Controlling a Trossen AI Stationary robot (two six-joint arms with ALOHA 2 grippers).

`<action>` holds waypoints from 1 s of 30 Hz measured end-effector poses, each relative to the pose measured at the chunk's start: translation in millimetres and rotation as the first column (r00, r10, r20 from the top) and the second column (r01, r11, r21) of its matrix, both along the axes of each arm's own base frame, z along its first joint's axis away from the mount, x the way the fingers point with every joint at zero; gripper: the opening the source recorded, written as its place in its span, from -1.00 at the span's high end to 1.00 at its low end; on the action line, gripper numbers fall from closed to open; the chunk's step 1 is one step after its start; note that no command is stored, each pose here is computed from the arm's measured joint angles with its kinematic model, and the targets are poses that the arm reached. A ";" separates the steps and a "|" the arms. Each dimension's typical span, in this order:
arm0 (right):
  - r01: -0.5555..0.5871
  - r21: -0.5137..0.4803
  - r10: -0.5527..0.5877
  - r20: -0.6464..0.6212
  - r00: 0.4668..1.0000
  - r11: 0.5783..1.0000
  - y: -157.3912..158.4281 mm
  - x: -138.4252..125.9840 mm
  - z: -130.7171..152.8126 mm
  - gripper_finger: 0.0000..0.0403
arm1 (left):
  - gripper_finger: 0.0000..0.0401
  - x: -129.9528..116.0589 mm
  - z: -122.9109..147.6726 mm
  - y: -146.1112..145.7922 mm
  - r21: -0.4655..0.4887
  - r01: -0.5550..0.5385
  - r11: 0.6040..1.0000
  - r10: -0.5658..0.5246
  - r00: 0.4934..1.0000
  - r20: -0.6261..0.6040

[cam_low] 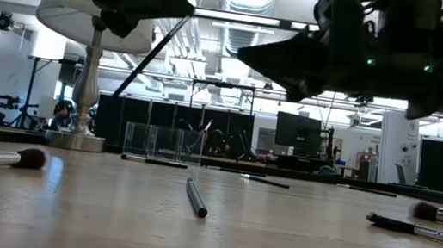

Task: Put items in baskets/containers
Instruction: Put the eyeshadow brush into the transparent organizer

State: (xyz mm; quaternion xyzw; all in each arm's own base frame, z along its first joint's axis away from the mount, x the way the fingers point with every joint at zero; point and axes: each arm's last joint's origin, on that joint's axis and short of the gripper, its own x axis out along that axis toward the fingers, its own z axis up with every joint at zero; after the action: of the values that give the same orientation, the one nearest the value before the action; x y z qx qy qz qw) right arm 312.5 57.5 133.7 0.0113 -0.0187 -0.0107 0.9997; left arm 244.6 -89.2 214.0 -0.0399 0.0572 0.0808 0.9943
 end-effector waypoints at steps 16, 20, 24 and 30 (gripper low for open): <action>-0.058 0.089 0.052 0.063 0.997 0.994 -21.2 61.7 -1.7 0.33 | 1.00 -10.5 -8.7 31.6 0.002 0.002 1.000 -0.002 0.986 0.164; -0.081 0.079 0.075 0.079 0.994 0.994 -21.6 67.8 3.6 0.30 | 1.00 -9.6 -9.2 35.0 -0.001 0.005 1.000 -0.005 0.986 0.169; -0.080 0.061 0.073 0.098 0.992 0.995 -21.2 72.3 8.9 0.36 | 1.00 -9.6 -8.6 34.8 -0.003 0.017 1.000 -0.016 0.984 0.176; -0.072 0.040 0.071 0.038 0.997 0.997 -20.2 86.0 13.2 0.58 | 1.00 -9.4 -8.5 34.4 -0.006 0.030 1.000 -0.029 0.984 0.177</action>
State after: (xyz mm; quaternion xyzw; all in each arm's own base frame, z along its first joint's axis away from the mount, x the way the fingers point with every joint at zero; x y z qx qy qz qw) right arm 398.6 37.4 146.8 0.0327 -0.0361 0.0247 0.9985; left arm 235.1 -54.8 205.6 -0.0501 -0.0305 0.0618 0.9964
